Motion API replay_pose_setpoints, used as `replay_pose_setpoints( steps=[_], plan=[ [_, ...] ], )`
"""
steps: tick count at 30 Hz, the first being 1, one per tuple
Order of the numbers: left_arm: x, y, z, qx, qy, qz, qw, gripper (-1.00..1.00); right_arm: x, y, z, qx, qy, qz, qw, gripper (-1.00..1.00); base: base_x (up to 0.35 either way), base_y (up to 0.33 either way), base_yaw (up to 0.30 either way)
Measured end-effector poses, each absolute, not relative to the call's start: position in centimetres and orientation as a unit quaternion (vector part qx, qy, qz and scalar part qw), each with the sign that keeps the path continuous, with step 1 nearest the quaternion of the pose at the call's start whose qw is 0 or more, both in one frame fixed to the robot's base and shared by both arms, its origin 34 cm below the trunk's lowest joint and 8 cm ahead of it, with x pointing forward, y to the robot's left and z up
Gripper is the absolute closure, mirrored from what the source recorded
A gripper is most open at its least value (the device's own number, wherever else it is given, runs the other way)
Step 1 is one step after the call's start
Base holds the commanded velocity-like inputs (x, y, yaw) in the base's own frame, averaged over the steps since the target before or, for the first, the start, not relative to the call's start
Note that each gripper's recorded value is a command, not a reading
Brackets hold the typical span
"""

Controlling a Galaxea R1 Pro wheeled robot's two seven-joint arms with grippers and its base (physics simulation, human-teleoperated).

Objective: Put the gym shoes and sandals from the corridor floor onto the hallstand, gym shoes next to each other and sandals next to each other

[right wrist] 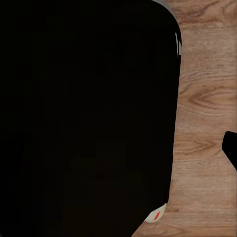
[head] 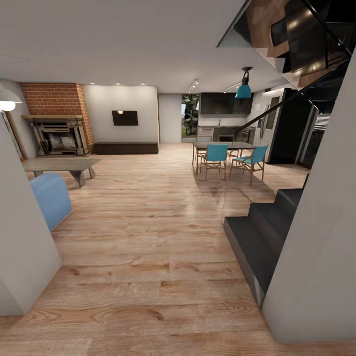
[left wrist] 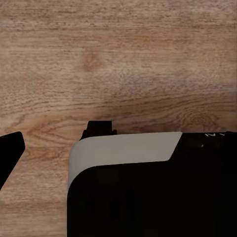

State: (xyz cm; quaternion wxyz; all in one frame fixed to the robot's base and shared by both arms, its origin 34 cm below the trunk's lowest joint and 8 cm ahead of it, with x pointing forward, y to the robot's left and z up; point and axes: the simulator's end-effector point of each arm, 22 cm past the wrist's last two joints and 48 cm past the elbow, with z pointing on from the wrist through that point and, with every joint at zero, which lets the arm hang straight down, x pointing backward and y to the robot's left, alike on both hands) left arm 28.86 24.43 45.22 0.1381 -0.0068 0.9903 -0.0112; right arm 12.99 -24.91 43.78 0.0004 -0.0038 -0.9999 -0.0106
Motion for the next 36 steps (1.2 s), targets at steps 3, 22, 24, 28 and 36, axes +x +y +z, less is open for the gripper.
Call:
replay_pose_setpoints(
  steps=[3, 22, 24, 28, 36],
  plan=[
    [28.86, 24.43, 45.22, -0.007, 0.99, -0.011, 0.138, -1.0, 12.99, -24.91, 43.78, -0.004, -1.0, -0.011, 0.0, -1.0, 0.023, 0.039, 0.0],
    [28.94, 24.42, 45.24, -0.007, 0.99, -0.011, 0.139, -1.0, 13.0, -24.91, 43.78, -0.004, -1.0, -0.011, 0.0, -1.0, 0.112, 0.258, 0.0],
    [28.94, 24.42, 45.24, -0.007, 0.99, -0.011, 0.139, -1.0, 13.0, -24.91, 43.78, -0.004, -1.0, -0.011, 0.0, -1.0, 0.019, 0.258, 0.0],
    [28.94, 24.42, 45.24, -0.007, 0.99, -0.011, 0.139, -1.0, 13.05, -24.88, 43.78, -0.004, -1.0, -0.011, 0.0, -1.0, 0.007, 0.255, -0.034],
    [28.94, 24.42, 45.24, -0.007, 0.99, -0.012, 0.139, -1.0, 13.07, -24.91, 43.78, -0.004, -1.0, -0.011, -0.001, -1.0, 0.001, 0.253, -0.209]
  ],
)
